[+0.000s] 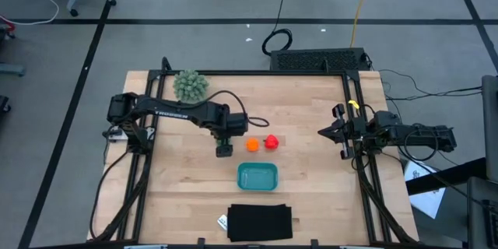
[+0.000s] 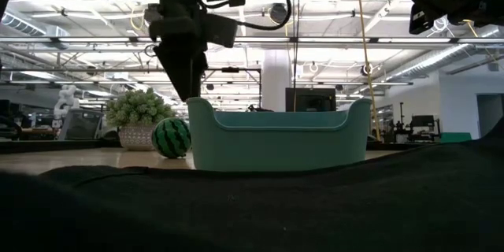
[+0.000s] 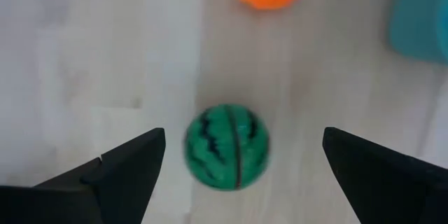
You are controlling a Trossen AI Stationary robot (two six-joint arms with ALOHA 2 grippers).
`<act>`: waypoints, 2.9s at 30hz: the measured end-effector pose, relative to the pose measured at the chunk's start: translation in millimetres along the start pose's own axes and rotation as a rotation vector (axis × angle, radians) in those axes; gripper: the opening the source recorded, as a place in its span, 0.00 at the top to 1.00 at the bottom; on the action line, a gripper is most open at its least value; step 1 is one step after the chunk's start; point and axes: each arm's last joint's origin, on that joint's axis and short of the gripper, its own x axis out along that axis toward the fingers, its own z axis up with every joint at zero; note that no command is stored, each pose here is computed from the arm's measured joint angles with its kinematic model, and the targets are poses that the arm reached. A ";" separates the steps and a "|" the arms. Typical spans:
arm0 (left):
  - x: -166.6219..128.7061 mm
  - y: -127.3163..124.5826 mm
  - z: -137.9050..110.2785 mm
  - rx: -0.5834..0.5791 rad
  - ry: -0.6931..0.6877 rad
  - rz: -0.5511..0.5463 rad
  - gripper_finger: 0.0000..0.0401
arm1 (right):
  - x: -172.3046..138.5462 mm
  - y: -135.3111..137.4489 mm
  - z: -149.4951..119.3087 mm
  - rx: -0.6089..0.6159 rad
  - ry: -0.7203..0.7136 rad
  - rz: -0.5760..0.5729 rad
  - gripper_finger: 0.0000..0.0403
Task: Pick and placing Produce into tupperware
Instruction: Put the watermelon into the blue bin
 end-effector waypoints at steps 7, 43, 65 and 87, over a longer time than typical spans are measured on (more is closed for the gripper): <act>-12.0 2.8 -6.2 -0.092 -0.005 0.044 0.03 | 0.0 0.0 0.0 0.000 0.000 0.000 1.00; 24.0 -4.2 -45.2 -0.124 -0.158 0.018 0.03 | 2.4 -0.2 -1.6 0.003 0.018 0.001 1.00; 41.9 3.9 -52.6 -0.113 -0.195 0.009 0.03 | 2.4 -0.2 -1.6 0.002 0.018 0.001 1.00; 57.8 3.6 -54.3 -0.080 -0.152 0.039 0.03 | 2.7 -0.3 -1.7 -0.007 0.020 0.001 1.00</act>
